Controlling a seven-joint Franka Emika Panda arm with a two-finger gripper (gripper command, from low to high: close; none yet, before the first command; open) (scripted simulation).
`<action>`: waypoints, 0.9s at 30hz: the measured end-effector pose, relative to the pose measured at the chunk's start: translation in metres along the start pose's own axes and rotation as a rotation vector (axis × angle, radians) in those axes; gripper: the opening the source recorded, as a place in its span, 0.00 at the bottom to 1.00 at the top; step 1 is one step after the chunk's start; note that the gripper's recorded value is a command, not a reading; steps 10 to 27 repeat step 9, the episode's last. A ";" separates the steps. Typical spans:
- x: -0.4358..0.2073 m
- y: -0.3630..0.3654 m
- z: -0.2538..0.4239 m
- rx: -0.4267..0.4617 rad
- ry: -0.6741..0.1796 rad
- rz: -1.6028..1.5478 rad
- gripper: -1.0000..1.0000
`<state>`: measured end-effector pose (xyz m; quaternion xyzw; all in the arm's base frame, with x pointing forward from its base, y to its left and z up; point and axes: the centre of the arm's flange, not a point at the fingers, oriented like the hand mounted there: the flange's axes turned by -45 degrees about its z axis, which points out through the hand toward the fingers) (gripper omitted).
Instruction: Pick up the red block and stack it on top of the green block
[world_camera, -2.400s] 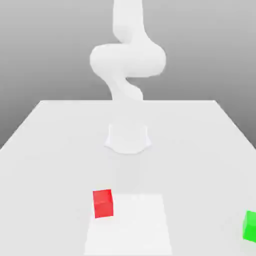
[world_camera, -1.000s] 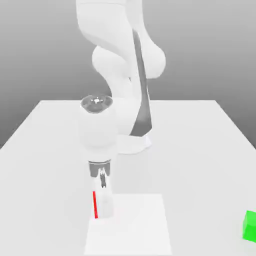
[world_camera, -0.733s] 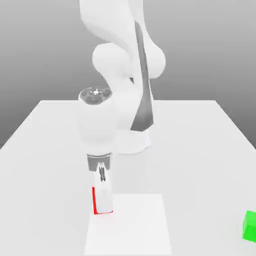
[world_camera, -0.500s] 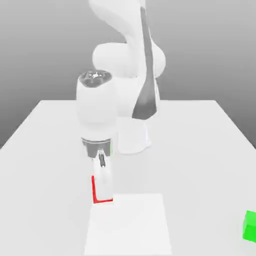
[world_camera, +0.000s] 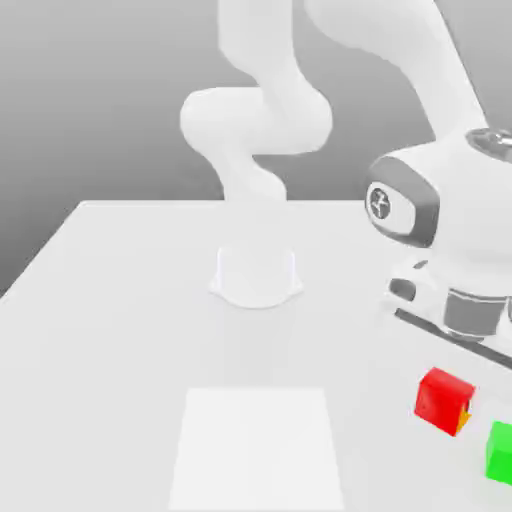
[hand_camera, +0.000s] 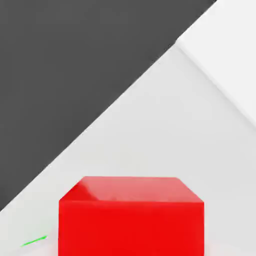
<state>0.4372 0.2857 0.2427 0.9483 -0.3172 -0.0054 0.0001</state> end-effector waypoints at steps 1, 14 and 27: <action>-0.011 -0.011 0.002 0.003 0.005 -0.026 0.00; -0.022 -0.022 0.056 0.007 0.010 -0.050 1.00; -0.022 -0.022 0.056 0.007 0.010 -0.050 1.00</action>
